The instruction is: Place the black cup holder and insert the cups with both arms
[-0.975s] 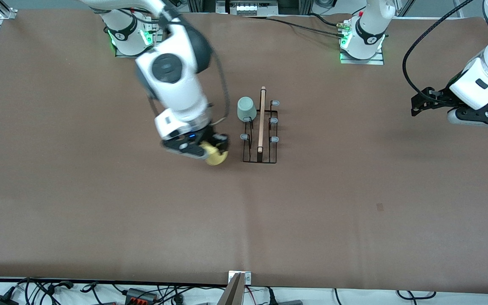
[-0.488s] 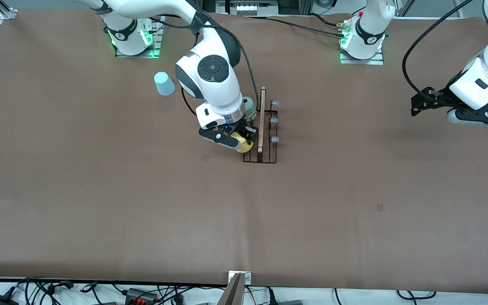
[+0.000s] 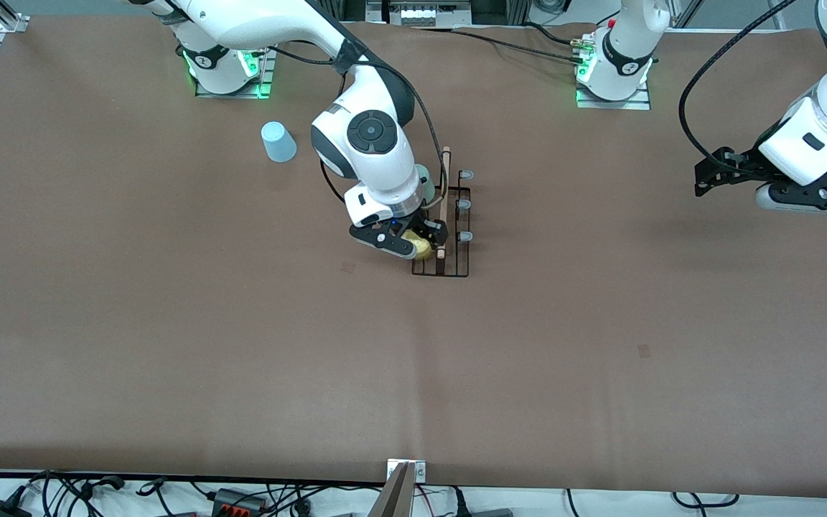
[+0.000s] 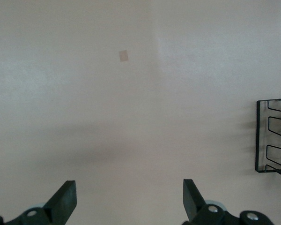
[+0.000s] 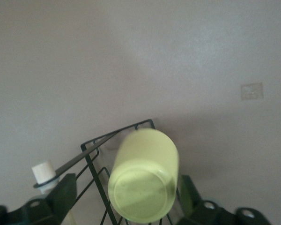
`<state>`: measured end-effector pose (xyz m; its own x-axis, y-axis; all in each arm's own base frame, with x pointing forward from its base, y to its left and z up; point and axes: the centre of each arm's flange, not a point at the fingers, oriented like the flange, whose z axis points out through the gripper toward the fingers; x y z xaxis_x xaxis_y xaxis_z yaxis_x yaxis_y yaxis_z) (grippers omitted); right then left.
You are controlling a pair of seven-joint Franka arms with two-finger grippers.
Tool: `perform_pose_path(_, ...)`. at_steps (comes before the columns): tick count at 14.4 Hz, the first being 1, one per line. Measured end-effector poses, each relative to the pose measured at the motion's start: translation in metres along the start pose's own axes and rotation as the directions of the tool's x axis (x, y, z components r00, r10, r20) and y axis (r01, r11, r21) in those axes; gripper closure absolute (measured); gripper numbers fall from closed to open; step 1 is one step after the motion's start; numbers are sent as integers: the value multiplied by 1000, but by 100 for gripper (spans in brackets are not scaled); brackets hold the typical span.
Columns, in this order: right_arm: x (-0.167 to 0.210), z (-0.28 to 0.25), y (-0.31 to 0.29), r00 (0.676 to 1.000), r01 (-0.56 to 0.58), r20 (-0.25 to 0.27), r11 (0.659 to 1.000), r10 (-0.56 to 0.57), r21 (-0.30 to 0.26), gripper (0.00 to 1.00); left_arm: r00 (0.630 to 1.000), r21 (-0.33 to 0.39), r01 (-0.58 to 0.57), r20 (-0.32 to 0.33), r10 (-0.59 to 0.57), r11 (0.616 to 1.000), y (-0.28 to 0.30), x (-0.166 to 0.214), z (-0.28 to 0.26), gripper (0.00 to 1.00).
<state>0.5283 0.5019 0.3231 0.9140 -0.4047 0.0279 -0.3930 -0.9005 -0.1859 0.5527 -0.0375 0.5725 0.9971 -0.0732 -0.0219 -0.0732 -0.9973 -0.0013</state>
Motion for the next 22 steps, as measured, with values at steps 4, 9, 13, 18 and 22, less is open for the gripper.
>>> perform_pose_path(4, 81, -90, 52, 997, -57, -63, 997, 55, -42, 0, 1000, 0, 0, 0, 0, 1000, 0, 0, 0, 0)
perform_pose_path(9, 220, -235, 247, 989, -35, -149, 989, 13, -143, 0, 1000, 0, -1, 0, 1, 1000, 1, 0, 0, 0)
perform_pose_path(13, 266, -289, 363, 985, 116, -94, 964, -141, -238, 0, 1000, 0, -1, 0, 1, 1000, 1, 0, -1, 0)
perform_pose_path(18, 284, -362, 426, 956, 279, -25, 930, -293, -238, 0, 1000, 0, -1, 0, 1, 1000, 1, 0, -1, 0)
perform_pose_path(22, 283, -386, 444, 955, 293, 19, 938, -295, -187, 0, 1000, 0, -1, 0, 1, 1000, 1, 0, -1, 0)
